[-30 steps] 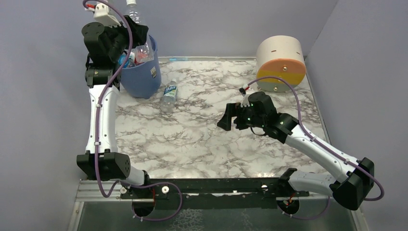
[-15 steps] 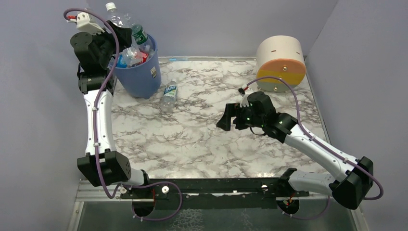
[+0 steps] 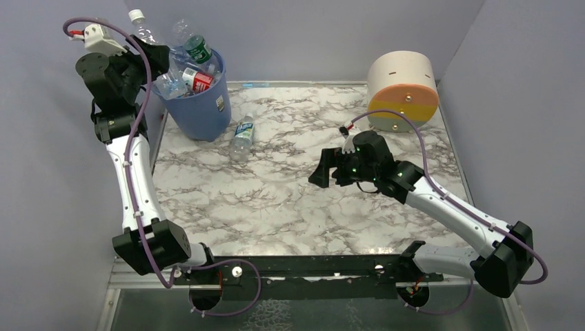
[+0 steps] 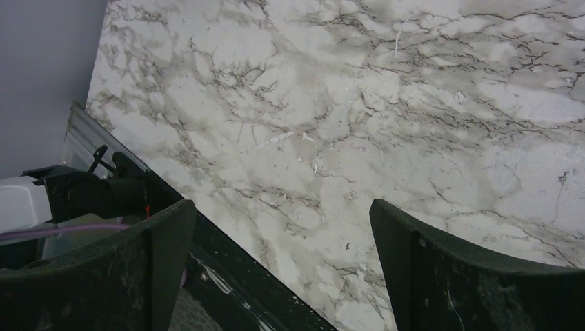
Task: Put the plastic bottles in the bin
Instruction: Pick up the plastic bottle at the center of the board, then place the plastic bottle in the trash bin.
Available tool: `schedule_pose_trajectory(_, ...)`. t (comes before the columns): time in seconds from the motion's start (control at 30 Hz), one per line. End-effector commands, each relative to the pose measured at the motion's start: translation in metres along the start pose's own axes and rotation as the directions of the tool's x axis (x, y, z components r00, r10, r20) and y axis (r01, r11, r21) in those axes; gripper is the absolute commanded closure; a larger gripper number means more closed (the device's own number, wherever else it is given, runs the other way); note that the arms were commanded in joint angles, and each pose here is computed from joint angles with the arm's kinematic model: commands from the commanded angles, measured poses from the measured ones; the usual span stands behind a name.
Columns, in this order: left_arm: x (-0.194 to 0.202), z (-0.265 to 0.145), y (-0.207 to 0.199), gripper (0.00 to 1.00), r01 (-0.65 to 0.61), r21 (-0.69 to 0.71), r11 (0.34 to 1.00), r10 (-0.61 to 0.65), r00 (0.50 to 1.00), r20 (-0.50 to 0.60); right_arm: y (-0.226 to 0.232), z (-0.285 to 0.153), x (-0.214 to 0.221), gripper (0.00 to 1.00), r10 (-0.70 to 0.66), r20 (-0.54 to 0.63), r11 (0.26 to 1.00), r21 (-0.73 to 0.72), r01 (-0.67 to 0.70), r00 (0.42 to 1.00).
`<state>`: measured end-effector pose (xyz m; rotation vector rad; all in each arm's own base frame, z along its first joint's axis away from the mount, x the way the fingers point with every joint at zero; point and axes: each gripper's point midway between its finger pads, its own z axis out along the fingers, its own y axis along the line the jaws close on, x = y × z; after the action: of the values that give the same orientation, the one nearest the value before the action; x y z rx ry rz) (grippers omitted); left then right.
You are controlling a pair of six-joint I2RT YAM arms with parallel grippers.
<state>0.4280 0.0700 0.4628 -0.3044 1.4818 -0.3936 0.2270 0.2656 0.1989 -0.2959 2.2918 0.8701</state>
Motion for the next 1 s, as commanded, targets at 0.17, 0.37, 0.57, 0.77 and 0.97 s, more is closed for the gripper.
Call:
schedule_pose_trajectory(0.17, -0.013, -0.009, 0.001, 0.34, 0.011, 0.037, 0.999, -0.012, 1.0, 0.013, 0.005, 0.001, 0.003, 0.0, -0.001, -0.011, 0.999, -0.038, 0.001, 1.0)
schedule_pose_trajectory(0.37, -0.007, -0.001, 0.004, 0.34, 0.048, 0.056, 0.997, -0.049, 0.999, 0.009, 0.003, 0.006, 0.005, 0.0, -0.004, -0.024, 0.999, -0.034, 0.004, 1.0)
schedule_pose_trajectory(0.57, -0.005, 0.002, 0.007, 0.34, 0.054, 0.06, 0.997, -0.055, 0.998, 0.016, 0.005, 0.013, 0.003, 0.0, -0.012, -0.038, 0.999, -0.04, 0.01, 0.999)
schedule_pose_trajectory(0.77, 0.003, 0.017, 0.011, 0.37, 0.135, 0.117, 0.984, -0.142, 0.989, 0.046, 0.008, 0.024, -0.002, 0.0, -0.017, -0.058, 0.999, -0.045, 0.014, 0.998)
schedule_pose_trajectory(0.97, 0.002, 0.034, 0.009, 0.38, 0.109, 0.155, 0.982, -0.129, 0.984, 0.124, 0.015, 0.032, -0.006, 0.0, -0.004, -0.069, 0.998, -0.068, 0.0, 0.998)
